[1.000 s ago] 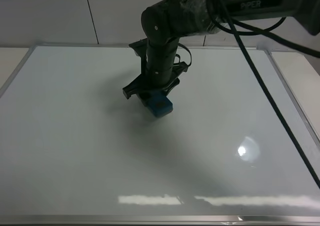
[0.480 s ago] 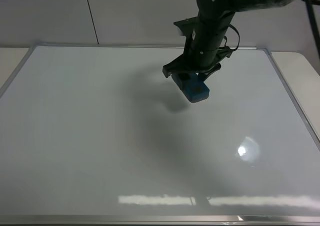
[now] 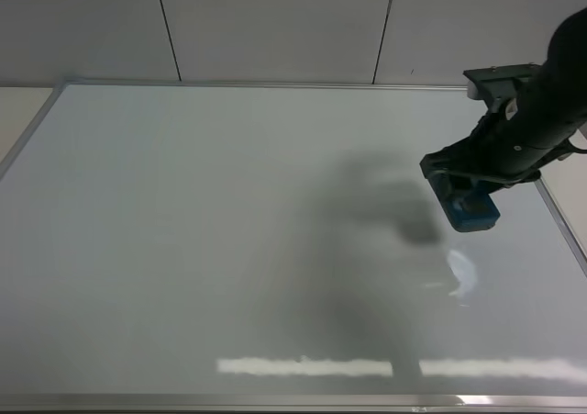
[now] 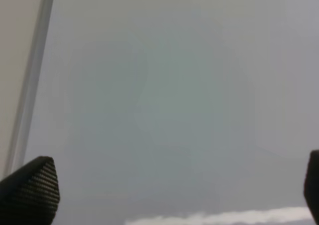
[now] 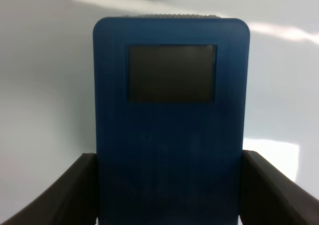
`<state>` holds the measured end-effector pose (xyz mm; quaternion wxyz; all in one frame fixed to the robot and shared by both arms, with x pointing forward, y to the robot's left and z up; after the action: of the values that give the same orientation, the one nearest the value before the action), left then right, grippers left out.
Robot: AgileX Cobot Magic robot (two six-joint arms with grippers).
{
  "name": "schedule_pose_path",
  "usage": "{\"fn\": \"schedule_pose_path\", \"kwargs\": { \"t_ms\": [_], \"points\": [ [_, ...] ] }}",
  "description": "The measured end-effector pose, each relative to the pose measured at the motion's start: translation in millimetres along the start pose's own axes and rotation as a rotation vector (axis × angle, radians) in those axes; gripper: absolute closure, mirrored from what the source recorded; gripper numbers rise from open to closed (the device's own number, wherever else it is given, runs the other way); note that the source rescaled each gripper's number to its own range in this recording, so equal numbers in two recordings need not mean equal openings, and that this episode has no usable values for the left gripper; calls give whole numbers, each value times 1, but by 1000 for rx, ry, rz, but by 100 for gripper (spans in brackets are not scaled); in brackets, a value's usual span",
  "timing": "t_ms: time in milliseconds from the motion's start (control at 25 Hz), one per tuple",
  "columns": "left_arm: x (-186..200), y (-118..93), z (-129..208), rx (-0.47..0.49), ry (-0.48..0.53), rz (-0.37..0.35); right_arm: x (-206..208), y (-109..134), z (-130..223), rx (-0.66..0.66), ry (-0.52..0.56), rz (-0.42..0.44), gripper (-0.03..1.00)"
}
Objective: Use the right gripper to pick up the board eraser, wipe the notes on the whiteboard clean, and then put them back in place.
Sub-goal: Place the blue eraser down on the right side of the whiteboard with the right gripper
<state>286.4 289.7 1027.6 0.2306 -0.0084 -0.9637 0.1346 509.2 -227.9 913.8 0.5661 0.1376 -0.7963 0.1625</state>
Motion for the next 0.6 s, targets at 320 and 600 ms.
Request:
{"fn": "schedule_pose_path", "kwargs": {
  "t_ms": [320,600],
  "points": [
    [0,0,0,0,0,0,-2,-26,51,-90,18,45,95],
    [0,0,0,0,0,0,-5,-32,56,-2,26,91,95]
  ]
}}
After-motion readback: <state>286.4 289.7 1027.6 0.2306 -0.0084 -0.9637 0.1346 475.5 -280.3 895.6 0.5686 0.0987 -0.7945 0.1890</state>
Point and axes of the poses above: a point on each arm's last joint axis where the gripper is mounted, x pointing back along that axis away from the gripper, y along the wrist's bending axis when the last joint is at zero, z = x × y, the point moved 6 cm from there along -x, pointing out along that axis toward the gripper, and after that the axes turned 15 degrees about x, right-handed, at the moved point
